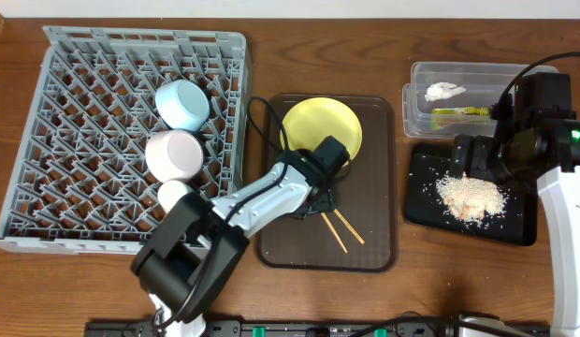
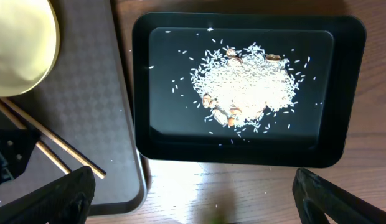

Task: Sort waste into correct bins and load items into the dishwasher
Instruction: 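Move the left gripper to the chopsticks and grasp one, then carry the chopstick to the rack and insert it upright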

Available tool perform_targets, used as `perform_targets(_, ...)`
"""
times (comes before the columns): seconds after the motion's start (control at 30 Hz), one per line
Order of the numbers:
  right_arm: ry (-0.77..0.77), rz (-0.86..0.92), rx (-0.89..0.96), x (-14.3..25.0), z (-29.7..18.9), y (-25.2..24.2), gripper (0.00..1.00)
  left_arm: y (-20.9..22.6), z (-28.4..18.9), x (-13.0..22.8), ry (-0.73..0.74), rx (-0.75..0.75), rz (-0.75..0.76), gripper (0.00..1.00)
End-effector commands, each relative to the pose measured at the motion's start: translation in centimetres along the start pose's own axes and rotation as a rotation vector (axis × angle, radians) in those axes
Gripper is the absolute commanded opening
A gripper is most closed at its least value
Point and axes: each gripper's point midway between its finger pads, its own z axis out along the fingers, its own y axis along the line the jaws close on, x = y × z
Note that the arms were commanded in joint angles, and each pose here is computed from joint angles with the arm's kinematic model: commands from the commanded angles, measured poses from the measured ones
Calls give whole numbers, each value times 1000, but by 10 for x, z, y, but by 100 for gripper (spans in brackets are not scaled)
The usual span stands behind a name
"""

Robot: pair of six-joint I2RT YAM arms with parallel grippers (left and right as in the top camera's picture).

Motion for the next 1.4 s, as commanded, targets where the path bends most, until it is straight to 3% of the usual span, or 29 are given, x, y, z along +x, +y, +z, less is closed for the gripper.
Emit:
perform_targets(0.0, -14, 8, 8, -3, -4, -2, 99, 2, 17, 13, 65, -18, 2, 79)
perform_targets(0.07, -14, 8, 8, -3, -4, -2, 99, 2, 23, 20, 99, -18, 2, 79)
perform_targets(0.27, -13, 8, 8, -3, -4, -2, 99, 1, 25, 25, 131, -8, 0, 47)
perform_targets(0.4, -13, 8, 8, -3, -4, -2, 99, 1, 25, 26, 132, -8, 0, 42)
perform_targets(0.5, -13, 8, 8, -3, -4, -2, 99, 1, 25, 25, 131, -8, 0, 34)
perform_targets(1.0, -10, 8, 9, -2, -4, -2, 99, 1, 25, 25, 131, -8, -1, 18)
perform_targets(1.13, -10, 8, 9, -2, -4, -2, 99, 5, 25, 21, 132, -9, -18, 8)
perform_targets(1.37, -7, 8, 9, -1, -4, -2, 99, 17, 12, 2, 110, 10, -65, 8)
